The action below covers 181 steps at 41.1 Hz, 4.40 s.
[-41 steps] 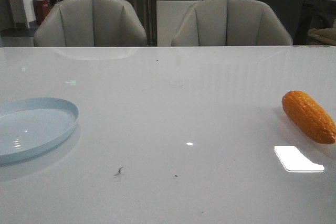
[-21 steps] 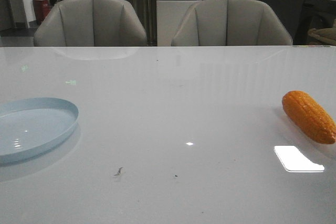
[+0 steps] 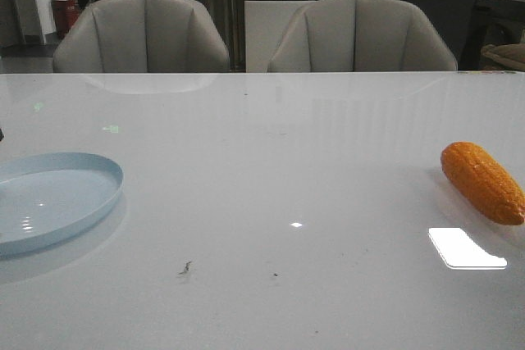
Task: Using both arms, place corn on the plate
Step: 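Lower the left gripper and grasp the rim of the pale blue plate, then lift the plate with the left gripper and set it down mid-table, then open the left gripper and raise it away from the plate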
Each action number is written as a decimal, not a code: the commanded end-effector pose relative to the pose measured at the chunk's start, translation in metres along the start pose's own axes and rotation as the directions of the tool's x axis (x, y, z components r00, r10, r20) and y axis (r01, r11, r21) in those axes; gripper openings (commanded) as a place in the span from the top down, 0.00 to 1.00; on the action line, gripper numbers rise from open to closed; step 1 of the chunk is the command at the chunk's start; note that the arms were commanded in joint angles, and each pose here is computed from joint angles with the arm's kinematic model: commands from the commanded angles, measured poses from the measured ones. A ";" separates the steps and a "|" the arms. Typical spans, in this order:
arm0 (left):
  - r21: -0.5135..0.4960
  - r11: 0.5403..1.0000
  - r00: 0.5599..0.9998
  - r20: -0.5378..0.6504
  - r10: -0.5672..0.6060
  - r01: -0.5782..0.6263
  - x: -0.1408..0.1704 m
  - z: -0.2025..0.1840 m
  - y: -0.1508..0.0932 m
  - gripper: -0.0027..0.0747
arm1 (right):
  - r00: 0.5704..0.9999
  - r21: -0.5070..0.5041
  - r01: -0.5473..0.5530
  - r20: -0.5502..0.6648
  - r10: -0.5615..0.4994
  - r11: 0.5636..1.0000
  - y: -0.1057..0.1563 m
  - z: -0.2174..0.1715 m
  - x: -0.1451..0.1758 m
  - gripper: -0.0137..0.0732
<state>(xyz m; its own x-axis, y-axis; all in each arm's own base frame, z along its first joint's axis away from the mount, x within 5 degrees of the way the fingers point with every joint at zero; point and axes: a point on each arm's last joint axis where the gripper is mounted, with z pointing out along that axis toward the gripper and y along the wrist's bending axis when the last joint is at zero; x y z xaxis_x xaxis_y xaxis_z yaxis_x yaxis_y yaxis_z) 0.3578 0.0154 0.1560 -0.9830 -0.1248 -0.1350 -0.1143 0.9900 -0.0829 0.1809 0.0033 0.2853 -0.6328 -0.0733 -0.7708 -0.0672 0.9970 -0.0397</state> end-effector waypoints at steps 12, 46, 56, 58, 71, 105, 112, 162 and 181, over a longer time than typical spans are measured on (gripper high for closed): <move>0.014 1.000 0.998 0.068 -0.016 0.015 -0.007 -0.017 -0.002 0.83 | 0.995 0.006 -0.008 0.100 0.008 1.000 -0.001 -0.007 -0.016 0.23; 0.317 0.941 0.979 0.196 0.056 -0.117 -0.056 -0.126 -0.075 0.85 | 0.995 0.006 -0.008 0.100 0.008 1.000 -0.001 -0.007 -0.016 0.23; 0.341 0.905 0.961 0.189 0.200 -0.255 -0.038 -0.126 -0.135 0.85 | 0.995 0.006 -0.008 0.100 0.008 1.000 -0.001 -0.007 -0.016 0.23; 0.345 0.895 0.953 0.204 0.223 -0.283 -0.034 -0.126 -0.147 0.85 | 0.995 0.006 -0.008 0.100 0.008 1.000 -0.001 -0.007 -0.016 0.23; 0.318 0.856 0.904 0.272 0.330 -0.408 -0.017 -0.125 -0.195 0.85 | 0.996 0.005 -0.008 0.092 0.008 1.000 -0.001 -0.007 -0.015 0.23; 0.275 0.870 0.900 -0.029 0.434 -0.410 -0.005 -0.027 -0.216 0.85 | 0.999 0.000 -0.009 0.050 0.009 1.000 0.000 -0.006 -0.011 0.23; 0.272 0.855 0.889 0.005 0.458 -0.442 -0.010 -0.034 -0.218 0.79 | 0.999 -0.003 -0.014 0.045 0.014 1.000 0.000 -0.006 -0.011 0.23; -0.133 0.907 0.471 0.819 0.327 -0.399 -0.035 -0.317 -0.116 0.45 | 0.997 -0.026 -0.054 0.053 0.055 0.998 0.002 -0.006 -0.011 0.23; -0.149 0.971 0.534 0.814 0.227 -0.185 0.060 -0.214 -0.020 0.45 | 0.998 -0.031 -0.055 -0.012 0.055 0.998 0.002 -0.001 -0.008 0.23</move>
<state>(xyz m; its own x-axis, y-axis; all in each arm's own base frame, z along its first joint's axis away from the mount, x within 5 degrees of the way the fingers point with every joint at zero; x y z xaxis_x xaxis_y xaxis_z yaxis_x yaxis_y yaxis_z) 0.2945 0.0021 0.3591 -0.5737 0.1320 -0.8083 0.0805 0.9912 0.1047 0.1784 0.0059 0.2784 -0.6962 -0.0329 -0.7171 -0.0623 0.9979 0.0147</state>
